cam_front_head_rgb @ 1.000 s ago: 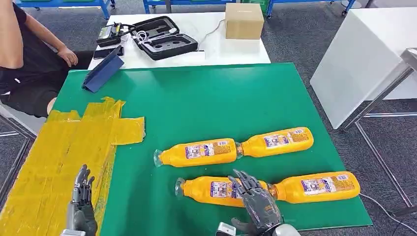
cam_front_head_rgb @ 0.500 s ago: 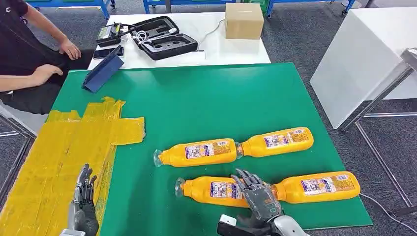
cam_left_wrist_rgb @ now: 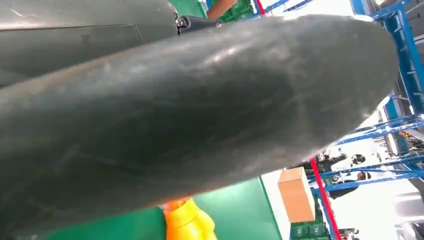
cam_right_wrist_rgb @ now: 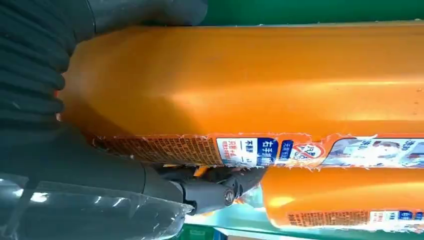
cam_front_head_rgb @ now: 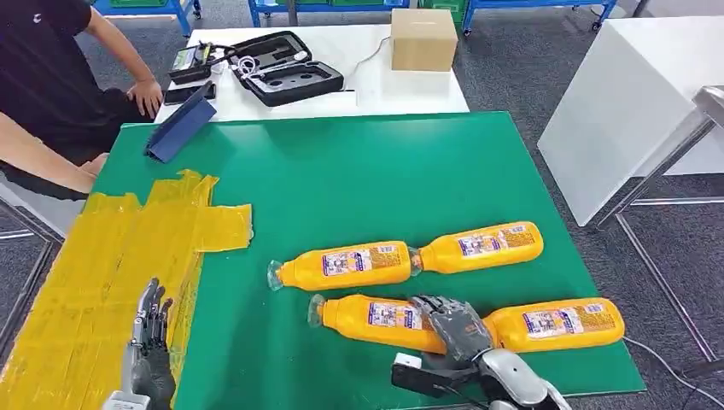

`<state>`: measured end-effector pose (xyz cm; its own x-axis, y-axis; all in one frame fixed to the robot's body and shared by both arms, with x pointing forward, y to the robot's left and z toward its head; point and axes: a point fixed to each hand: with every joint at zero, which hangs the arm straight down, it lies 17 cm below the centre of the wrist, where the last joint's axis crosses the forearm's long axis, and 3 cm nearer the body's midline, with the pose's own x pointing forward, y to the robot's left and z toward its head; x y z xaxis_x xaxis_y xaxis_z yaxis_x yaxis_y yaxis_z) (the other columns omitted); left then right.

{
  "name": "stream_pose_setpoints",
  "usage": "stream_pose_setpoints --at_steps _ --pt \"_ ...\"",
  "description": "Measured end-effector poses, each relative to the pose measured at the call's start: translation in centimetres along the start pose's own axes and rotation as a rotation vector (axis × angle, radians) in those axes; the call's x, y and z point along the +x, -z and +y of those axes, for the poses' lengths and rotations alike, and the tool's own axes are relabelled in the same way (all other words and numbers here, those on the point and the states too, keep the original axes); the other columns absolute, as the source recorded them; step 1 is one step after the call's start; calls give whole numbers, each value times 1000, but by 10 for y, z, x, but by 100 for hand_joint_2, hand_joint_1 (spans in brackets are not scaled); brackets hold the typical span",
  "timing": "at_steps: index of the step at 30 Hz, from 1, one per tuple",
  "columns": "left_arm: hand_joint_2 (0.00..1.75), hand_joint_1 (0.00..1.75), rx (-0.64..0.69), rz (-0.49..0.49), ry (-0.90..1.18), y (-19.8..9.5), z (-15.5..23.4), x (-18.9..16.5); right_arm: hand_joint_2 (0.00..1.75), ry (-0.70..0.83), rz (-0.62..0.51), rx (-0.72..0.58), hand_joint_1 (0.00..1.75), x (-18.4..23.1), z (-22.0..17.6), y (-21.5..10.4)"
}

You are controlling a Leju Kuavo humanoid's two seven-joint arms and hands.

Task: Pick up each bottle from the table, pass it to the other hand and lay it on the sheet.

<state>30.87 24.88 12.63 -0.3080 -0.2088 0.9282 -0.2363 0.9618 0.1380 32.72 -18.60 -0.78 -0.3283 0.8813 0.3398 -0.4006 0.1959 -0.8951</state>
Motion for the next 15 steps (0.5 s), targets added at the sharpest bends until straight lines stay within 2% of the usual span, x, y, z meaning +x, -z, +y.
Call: stream_pose_setpoints --at_steps 15 --pt "0 0 0 -3 -2 1 0 1 175 -6 2 7 175 -6 -1 -2"
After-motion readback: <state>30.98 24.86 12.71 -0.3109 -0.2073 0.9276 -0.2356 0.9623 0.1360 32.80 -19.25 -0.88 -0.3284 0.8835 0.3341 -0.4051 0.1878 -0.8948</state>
